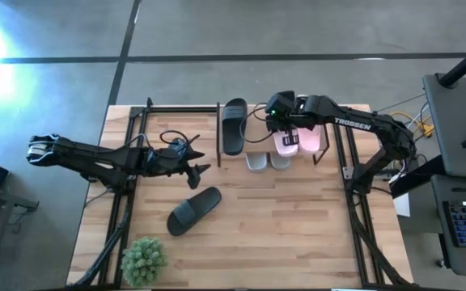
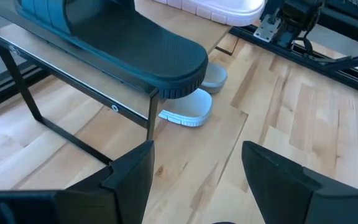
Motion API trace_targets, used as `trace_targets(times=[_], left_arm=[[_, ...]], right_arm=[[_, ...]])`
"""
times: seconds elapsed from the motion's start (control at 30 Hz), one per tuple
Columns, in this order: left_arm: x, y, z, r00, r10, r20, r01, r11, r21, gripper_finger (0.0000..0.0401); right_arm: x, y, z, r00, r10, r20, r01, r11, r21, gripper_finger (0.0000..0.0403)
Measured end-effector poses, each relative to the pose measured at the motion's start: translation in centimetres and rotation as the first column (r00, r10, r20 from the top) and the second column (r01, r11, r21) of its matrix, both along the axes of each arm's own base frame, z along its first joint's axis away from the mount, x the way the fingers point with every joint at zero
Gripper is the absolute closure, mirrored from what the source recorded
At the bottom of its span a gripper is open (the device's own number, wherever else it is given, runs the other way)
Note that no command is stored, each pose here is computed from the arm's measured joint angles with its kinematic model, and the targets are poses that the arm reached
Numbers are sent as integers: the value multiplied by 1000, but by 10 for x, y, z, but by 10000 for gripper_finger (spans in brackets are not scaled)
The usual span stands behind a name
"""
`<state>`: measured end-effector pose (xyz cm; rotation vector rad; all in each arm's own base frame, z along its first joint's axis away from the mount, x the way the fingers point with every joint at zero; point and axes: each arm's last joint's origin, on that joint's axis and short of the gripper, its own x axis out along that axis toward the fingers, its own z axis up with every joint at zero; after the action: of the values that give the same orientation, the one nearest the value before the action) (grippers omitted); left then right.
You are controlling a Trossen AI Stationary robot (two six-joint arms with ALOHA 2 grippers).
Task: Pick and place slides into the shelf
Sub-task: Put the pink slide on the shelf
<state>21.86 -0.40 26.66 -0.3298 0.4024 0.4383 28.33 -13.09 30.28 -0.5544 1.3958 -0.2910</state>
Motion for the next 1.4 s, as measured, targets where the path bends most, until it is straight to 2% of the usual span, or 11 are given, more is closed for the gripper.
trace_targets(times=[0.2,0.37,0.7,0.83,0.9,1.0,1.1,1.17,1.23,1.33,1.4], left_arm=[[0,0,0,1000,-1,0,1,1000,-1,173],[0,0,0,1000,-1,0,1,1000,-1,173],[0,0,0,1000,-1,1,2,1000,-2,173],[1,0,3,1000,-4,13,4,1000,-13,173],[3,-1,10,998,9,64,-5,998,-61,173],[8,-2,26,970,37,239,2,987,-160,173],[15,0,42,924,19,382,53,983,-179,173],[16,5,49,917,33,399,44,982,-183,173],[20,11,59,906,48,421,31,983,-180,174],[24,23,71,898,24,438,44,988,-145,185],[29,31,77,895,25,445,40,990,-135,198]], right_arm=[[1,-1,10,999,-43,34,43,999,-13,288],[-7,1,19,997,-71,-29,70,997,-32,250],[-29,9,47,978,-186,95,191,981,-41,239],[-40,11,59,954,-258,150,276,954,-117,241],[-47,13,65,926,-306,223,329,942,-71,246],[-53,19,72,873,-368,319,360,929,87,266],[-55,23,74,795,-470,384,385,880,279,311],[-52,23,76,750,-517,412,370,845,387,351],[-48,22,76,728,-532,433,363,834,416,382],[-36,17,72,705,-541,460,360,830,426,390],[-27,12,66,714,-534,453,363,835,413,393]])
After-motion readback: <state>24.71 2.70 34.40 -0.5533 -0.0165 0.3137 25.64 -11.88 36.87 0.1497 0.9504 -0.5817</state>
